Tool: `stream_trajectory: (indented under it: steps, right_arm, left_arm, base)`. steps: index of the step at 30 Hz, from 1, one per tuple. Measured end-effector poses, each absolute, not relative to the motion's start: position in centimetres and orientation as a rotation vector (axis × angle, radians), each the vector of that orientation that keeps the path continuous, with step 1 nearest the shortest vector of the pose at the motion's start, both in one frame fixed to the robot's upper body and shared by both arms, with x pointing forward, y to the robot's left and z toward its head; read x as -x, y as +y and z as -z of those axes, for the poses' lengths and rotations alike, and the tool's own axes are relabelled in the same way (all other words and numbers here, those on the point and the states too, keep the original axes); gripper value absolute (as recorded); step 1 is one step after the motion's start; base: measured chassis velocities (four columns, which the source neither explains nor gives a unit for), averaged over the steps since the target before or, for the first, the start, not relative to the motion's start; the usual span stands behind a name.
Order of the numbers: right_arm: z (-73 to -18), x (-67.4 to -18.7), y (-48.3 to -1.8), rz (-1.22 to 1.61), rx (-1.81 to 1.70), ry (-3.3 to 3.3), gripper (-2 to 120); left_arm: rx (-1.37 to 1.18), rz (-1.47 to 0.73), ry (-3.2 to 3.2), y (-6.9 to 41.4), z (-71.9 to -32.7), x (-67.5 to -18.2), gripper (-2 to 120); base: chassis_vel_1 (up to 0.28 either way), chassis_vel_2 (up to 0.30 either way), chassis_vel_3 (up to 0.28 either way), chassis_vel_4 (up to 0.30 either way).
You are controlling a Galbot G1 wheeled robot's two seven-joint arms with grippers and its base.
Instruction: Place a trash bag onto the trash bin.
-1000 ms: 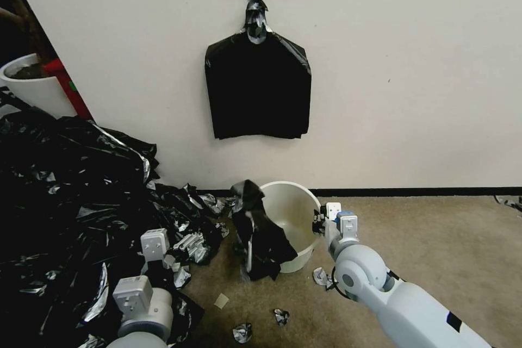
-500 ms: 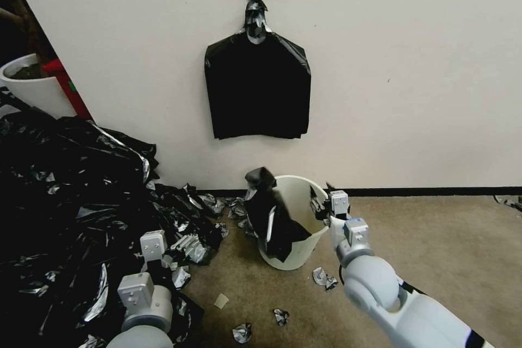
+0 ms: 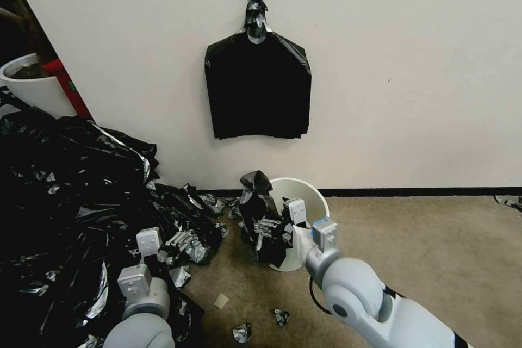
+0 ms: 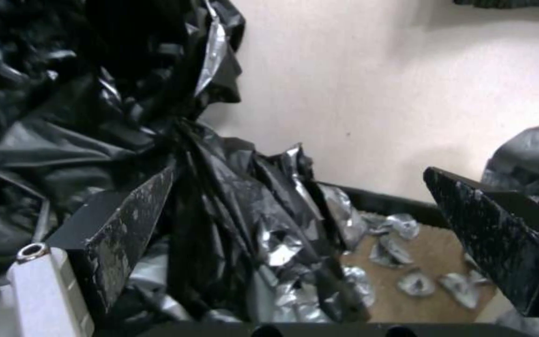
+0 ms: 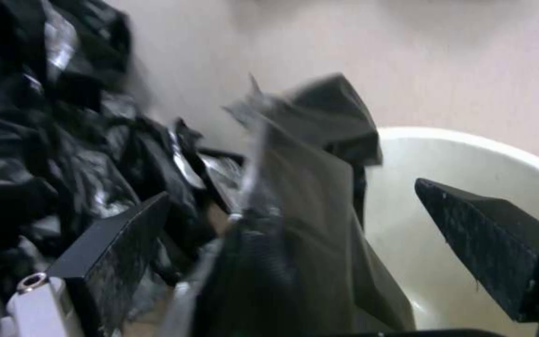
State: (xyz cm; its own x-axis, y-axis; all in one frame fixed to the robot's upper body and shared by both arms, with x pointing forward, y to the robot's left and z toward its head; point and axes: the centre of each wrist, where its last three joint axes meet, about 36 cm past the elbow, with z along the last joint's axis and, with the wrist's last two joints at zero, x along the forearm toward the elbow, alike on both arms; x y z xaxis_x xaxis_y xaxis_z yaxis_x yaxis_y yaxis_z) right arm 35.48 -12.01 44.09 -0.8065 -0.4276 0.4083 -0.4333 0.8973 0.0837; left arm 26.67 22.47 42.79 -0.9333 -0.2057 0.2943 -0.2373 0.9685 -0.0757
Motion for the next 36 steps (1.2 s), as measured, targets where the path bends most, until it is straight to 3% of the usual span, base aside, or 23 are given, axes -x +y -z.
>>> stream_trajectory:
  steps: [2,5,15,18,23,29,36]
  right_arm:
    - [-44.1,-35.8,-11.8,-0.019,-0.61,-2.631,99]
    - [-44.3,-37.3,-11.1,-0.006,-0.549,-2.61,84]
    - [-44.8,-38.4,-11.0,-0.029,-0.516,-2.535,51]
    - [-44.5,-38.7,-11.6,-0.024,-0.505,-2.53,36]
    - [-44.2,-38.8,-12.1,-0.003,-0.522,-2.526,25]
    - [-42.7,-38.8,-13.0,-0.073,-0.469,-2.628,0]
    - [-41.5,-38.6,-13.1,-0.21,-0.447,-2.703,0]
  left_arm:
    - [-0.31,-0.197,-2.831,22.7,-42.8,-26.9,100]
    - [-0.202,-0.336,-2.856,23.7,-42.1,-28.2,100]
    - [0.002,-0.338,-2.885,24.4,-40.4,-29.4,100]
    - [0.134,-0.391,-2.875,24.6,-39.7,-30.3,100]
    - [0.24,-0.453,-2.865,24.8,-39.0,-31.5,100]
    - [0.391,-0.563,-2.777,23.9,-38.2,-35.0,100]
    - [0.341,-0.52,-2.63,20.2,-38.9,-37.5,100]
  base:
    - [0.0,0.0,0.0,0.0]
    - [0.0,0.0,0.0,0.0]
    - [0.0,0.0,0.0,0.0]
    - [0.0,0.0,0.0,0.0]
    - [0.0,0.0,0.0,0.0]
    - [0.0,0.0,0.0,0.0]
    - [0.0,0.0,0.0,0.0]
